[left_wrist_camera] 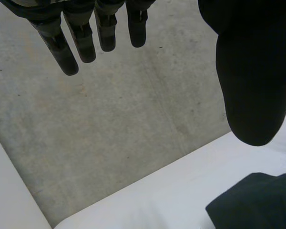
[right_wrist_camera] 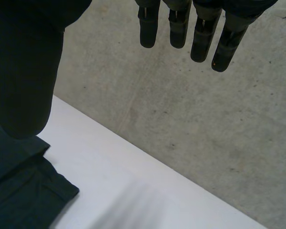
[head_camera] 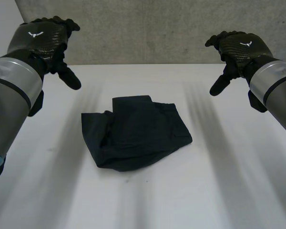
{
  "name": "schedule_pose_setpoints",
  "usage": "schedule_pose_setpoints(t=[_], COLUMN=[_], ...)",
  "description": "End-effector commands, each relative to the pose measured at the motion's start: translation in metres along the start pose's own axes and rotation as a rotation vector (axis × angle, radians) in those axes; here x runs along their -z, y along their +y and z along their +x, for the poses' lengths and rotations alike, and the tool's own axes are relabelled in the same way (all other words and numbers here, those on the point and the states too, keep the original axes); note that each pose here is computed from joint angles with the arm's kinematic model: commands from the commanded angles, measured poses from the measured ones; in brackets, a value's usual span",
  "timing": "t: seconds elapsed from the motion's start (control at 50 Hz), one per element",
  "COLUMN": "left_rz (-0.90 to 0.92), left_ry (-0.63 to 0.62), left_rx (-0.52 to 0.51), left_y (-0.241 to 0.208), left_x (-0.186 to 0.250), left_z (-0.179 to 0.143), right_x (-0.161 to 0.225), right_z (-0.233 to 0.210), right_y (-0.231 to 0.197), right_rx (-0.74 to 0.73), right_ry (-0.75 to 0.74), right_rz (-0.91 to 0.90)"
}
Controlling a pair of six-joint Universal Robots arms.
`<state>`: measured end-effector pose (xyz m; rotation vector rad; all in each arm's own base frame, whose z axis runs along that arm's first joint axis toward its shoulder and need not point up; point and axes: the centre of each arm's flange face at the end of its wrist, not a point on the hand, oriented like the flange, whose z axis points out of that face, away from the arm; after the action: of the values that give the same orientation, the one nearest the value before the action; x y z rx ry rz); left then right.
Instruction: Fold the shorts.
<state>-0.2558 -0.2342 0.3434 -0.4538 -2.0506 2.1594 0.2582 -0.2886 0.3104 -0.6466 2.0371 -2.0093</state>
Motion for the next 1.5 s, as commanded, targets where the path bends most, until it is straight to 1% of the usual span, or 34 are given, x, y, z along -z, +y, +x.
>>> schedule_pose_setpoints(t=[0.02, 0.08, 0.12, 0.14, 0.2, 0.22, 0.3, 0.36, 0.42, 0.58, 0.64, 0.76, 0.82, 0.96, 1.04, 1.06, 1.12, 1.14, 1.2, 1.24, 1.3, 1.38, 1.4, 1.42, 1.46, 1.5], left_rz=[-0.110, -0.193, -0.224, -0.254, -0.293, -0.315, -0.367, -0.382, -0.403, -0.420, -0.438, -0.482, -0.489, -0.427, -0.387, -0.377, -0.339, -0.325, -0.282, -0.256, -0.236, -0.205, -0.197, -0.200, -0.229, -0.263], left_ry=[0.130, 0.170, 0.188, 0.208, 0.236, 0.253, 0.281, 0.276, 0.242, 0.177, 0.148, 0.133, 0.128, 0.077, 0.015, 0.006, -0.019, -0.021, -0.030, -0.026, -0.007, 0.110, 0.167, 0.194, 0.259, 0.294], left_rx=[-0.026, -0.053, -0.078, -0.120, -0.191, -0.237, -0.321, -0.343, -0.354, -0.363, -0.370, -0.368, -0.362, -0.309, -0.271, -0.264, -0.231, -0.223, -0.186, -0.158, -0.138, -0.129, -0.132, -0.137, -0.160, -0.179], left_y=[0.048, 0.078, 0.091, 0.105, 0.124, 0.136, 0.161, 0.169, 0.175, 0.175, 0.173, 0.176, 0.175, 0.154, 0.137, 0.133, 0.118, 0.113, 0.099, 0.091, 0.086, 0.081, 0.082, 0.083, 0.095, 0.107], left_x=[-0.007, -0.012, -0.012, -0.013, -0.013, -0.014, -0.016, -0.019, -0.023, -0.021, -0.012, 0.010, 0.016, 0.018, 0.012, 0.012, 0.012, 0.013, 0.017, 0.020, 0.023, 0.036, 0.043, 0.046, 0.053, 0.057], left_z=[0.037, 0.052, 0.059, 0.067, 0.076, 0.081, 0.086, 0.087, 0.083, 0.074, 0.068, 0.056, 0.052, 0.040, 0.023, 0.020, 0.012, 0.011, 0.009, 0.011, 0.016, 0.044, 0.057, 0.063, 0.082, 0.094], right_x=[-0.012, -0.021, -0.024, -0.027, -0.030, -0.031, -0.030, -0.029, -0.029, -0.030, -0.031, -0.032, -0.033, -0.022, 0.005, 0.021, 0.047, 0.062, 0.085, 0.100, 0.111, 0.111, 0.109, 0.108, 0.106, 0.106], right_z=[-0.003, -0.008, -0.011, -0.013, -0.019, -0.021, -0.041, -0.050, -0.057, -0.083, -0.091, -0.096, -0.095, -0.085, -0.090, -0.094, -0.097, -0.096, -0.094, -0.094, -0.094, -0.091, -0.089, -0.088, -0.085, -0.083], right_y=[0.023, 0.047, 0.062, 0.077, 0.100, 0.104, 0.122, 0.132, 0.139, 0.158, 0.165, 0.172, 0.168, 0.129, 0.118, 0.117, 0.118, 0.120, 0.127, 0.131, 0.129, 0.122, 0.120, 0.118, 0.110, 0.105], right_rx=[0.113, 0.166, 0.184, 0.194, 0.192, 0.191, 0.187, 0.174, 0.171, 0.141, 0.134, 0.135, 0.135, 0.152, 0.214, 0.267, 0.361, 0.422, 0.501, 0.553, 0.564, 0.564, 0.562, 0.559, 0.544, 0.523], right_ry=[0.024, 0.000, -0.016, -0.030, -0.063, -0.073, -0.150, -0.198, -0.228, -0.274, -0.289, -0.302, -0.298, -0.291, -0.391, -0.460, -0.555, -0.608, -0.684, -0.730, -0.740, -0.694, -0.674, -0.658, -0.610, -0.585], right_rz=[-0.013, -0.087, -0.134, -0.182, -0.246, -0.256, -0.287, -0.301, -0.304, -0.288, -0.289, -0.289, -0.270, -0.201, -0.242, -0.294, -0.382, -0.438, -0.524, -0.556, -0.551, -0.498, -0.485, -0.469, -0.438, -0.426])
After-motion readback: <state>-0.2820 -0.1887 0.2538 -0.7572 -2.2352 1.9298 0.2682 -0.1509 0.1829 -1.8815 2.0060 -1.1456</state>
